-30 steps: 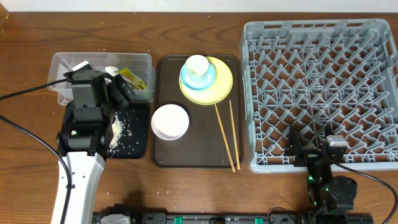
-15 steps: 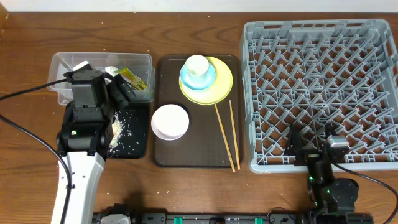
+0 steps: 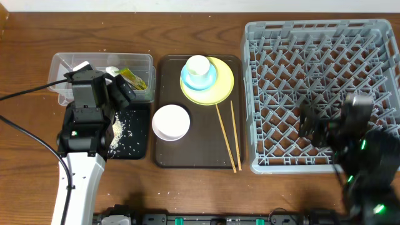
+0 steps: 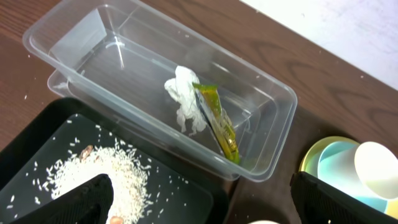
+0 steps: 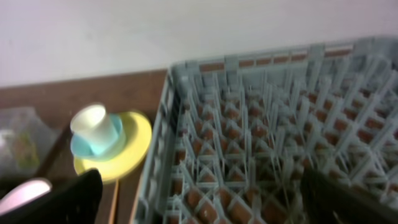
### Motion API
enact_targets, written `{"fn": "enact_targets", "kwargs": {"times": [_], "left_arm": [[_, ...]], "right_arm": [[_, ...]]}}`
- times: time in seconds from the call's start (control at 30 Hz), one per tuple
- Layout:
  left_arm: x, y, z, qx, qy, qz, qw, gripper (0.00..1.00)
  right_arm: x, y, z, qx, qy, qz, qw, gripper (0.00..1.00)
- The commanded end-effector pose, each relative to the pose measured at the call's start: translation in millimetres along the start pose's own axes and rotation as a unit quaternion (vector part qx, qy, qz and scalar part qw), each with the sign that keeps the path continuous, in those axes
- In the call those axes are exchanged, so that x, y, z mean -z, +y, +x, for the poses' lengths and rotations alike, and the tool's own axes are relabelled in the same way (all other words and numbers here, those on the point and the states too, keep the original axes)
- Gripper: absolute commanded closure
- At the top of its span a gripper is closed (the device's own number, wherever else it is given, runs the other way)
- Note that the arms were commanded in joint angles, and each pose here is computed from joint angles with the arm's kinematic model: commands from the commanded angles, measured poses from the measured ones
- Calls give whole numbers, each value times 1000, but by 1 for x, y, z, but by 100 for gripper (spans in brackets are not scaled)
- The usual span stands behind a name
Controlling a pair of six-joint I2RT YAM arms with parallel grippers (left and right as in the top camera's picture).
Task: Sort waste into correct bins and load items into the dishwasher rack
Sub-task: 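Move the right gripper from the rack to the chopsticks and grasp one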
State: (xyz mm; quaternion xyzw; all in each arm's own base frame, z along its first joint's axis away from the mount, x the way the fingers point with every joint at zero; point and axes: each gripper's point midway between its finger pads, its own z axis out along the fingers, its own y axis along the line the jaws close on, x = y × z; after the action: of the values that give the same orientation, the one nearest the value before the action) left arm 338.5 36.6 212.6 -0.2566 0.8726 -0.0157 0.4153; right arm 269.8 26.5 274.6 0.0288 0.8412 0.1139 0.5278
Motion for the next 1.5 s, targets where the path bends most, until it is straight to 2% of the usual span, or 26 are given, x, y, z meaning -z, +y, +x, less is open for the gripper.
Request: {"fn": "enact_targets", "kwargs": {"times": [0.0,0.1,0.2,0.43,0.6,0.63,0.67,0.73,0.87,1.0,1.47], "left_arm": [[2,1,-6,-4,-8,-3,1000,6],[2,1,-6,-4,-8,-3,1000,6],[2,1,-6,-4,-8,-3,1000,6],[2,1,-6,-4,-8,-3,1000,6],[2,1,-6,-4,-8,-3,1000,6],[2,1,-6,-4,-8,-3,1000,6],[2,1,-6,-4,-8,-3,1000,6],[2,1,-6,-4,-8,-3,1000,6],[2,1,-6,-4,-8,-3,1000,6],[2,1,-6,-4,-8,-3,1000,6],[2,1,-6,-4,-8,-3,1000,6]], "right_arm": [[-7,20,-32,16,55,-22,998,1],[-19,47,-36,30,148,-44,988,1],[-34,76,-25,53,212,-70,973,1],[-75,149,30,132,296,-148,934,1],[-84,183,71,105,364,-179,908,1],[-86,185,76,107,372,-181,904,9],[-89,187,83,110,380,-181,901,26],[-93,190,95,116,395,-178,894,50],[-107,188,119,136,419,-142,886,70],[-123,175,141,117,440,-61,888,72],[-141,161,221,146,522,25,840,74]]}}
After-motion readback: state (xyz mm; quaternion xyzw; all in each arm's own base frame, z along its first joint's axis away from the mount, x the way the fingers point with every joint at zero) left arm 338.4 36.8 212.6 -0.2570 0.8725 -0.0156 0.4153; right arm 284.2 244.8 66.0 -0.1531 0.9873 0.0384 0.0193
